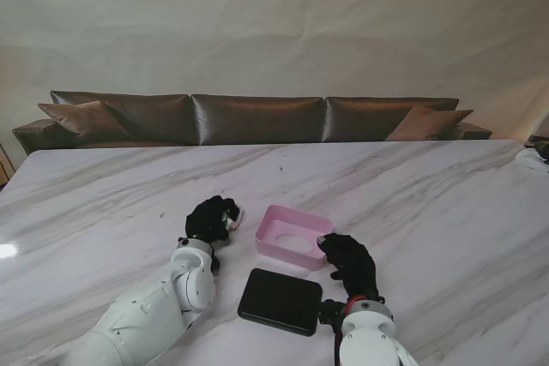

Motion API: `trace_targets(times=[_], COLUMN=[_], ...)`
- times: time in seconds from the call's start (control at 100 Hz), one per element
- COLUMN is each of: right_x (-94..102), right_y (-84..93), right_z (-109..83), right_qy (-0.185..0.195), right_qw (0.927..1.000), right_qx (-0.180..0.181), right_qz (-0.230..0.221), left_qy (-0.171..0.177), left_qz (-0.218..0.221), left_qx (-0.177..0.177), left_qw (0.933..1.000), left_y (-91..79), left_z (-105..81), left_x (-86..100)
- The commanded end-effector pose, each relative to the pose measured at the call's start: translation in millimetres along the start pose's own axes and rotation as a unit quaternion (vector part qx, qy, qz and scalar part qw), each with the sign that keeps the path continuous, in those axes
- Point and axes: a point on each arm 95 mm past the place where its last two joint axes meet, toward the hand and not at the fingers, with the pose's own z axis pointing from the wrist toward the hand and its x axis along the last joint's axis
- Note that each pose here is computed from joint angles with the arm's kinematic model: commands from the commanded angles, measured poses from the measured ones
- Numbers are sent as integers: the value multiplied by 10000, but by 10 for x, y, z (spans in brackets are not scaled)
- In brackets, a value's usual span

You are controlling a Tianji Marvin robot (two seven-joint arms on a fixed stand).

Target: Refill a tissue box and feed the first sheet

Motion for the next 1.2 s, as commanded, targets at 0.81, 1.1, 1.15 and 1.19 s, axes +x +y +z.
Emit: trace_targets(times=[0.81, 1.1, 1.15, 1.19], right_x=[364, 383, 386, 389], right_y=[235, 361, 367, 366], right_z=[169, 246, 263, 278], right_qy=[1163, 1457, 1483, 1485], right_qw=[9806, 9653, 9640, 9639], right_qx=[367, 600, 608, 610], right_qz=[-1535, -2082, -2121, -2126], left_qy=[566, 1122, 1206, 1291], left_qz=[-2885, -4049, -4307, -4496], left_qx=[-447, -1412, -1513, -1622], left_qw=[9548, 8964, 8815, 8689], left_y=[-1031, -1137, -1139, -1142], left_z=[-480, -478, -473, -469], left_x=[529, 743, 794, 831])
